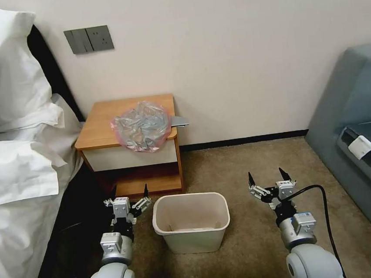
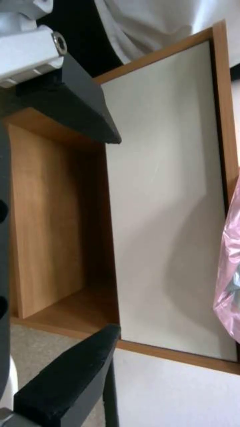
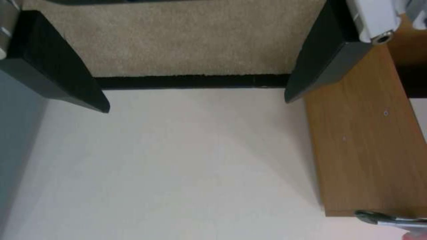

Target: Pick up the garbage bag from the table and place it over the trash can.

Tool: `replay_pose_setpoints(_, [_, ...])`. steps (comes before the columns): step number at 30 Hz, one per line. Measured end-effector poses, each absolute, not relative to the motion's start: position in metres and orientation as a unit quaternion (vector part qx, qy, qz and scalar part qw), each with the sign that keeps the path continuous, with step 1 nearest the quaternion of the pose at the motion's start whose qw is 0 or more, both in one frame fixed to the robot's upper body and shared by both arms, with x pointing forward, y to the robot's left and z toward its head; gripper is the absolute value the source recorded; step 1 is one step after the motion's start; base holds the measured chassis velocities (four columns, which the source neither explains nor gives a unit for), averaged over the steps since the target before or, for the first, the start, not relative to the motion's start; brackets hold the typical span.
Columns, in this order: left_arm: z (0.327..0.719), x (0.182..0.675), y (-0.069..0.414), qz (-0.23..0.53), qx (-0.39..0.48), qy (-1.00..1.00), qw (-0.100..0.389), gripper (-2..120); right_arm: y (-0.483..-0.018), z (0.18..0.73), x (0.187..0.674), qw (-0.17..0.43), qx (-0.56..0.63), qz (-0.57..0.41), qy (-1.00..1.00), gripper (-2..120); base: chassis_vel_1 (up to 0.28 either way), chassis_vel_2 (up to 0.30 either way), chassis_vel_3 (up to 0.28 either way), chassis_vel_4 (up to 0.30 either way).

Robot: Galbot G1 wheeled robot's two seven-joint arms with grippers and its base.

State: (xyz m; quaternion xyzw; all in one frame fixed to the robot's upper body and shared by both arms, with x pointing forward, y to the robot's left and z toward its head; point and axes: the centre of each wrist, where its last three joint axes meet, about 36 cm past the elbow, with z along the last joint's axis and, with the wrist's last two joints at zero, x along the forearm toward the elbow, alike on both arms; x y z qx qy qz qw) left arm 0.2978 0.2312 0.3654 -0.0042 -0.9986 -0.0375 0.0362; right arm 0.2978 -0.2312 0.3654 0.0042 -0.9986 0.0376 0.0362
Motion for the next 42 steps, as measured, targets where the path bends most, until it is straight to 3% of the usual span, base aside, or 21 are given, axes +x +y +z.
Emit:
replay_pose_setpoints(11, [0.376, 0.293, 0.233, -0.037, 0.002, -0.999, 0.024, 100, -0.230, 0.391, 0.293, 0.007, 0.007, 0.033, -0.999, 100, 0.000, 0.000, 0.000, 0.000])
replay_pose_setpoints(20, [0.420, 0.271, 0.241, -0.034, 0.023, -0.999, -0.030, 100, -0.225, 0.471, 0.270, -0.079, 0.017, 0.010, -0.997, 100, 0.000, 0.000, 0.000, 0.000])
replay_pose_setpoints(30, [0.484, 0.234, 0.252, -0.041, 0.053, -0.992, -0.104, 100, -0.223, 0.470, 0.270, -0.062, 0.026, -0.011, -0.998, 100, 0.000, 0.000, 0.000, 0.000])
replay_pose_setpoints(42, [0.472, 0.227, 0.245, 0.004, 0.068, -0.996, -0.049, 100, -0.223, 0.464, 0.272, -0.025, 0.029, -0.070, -0.997, 100, 0.000, 0.000, 0.000, 0.000])
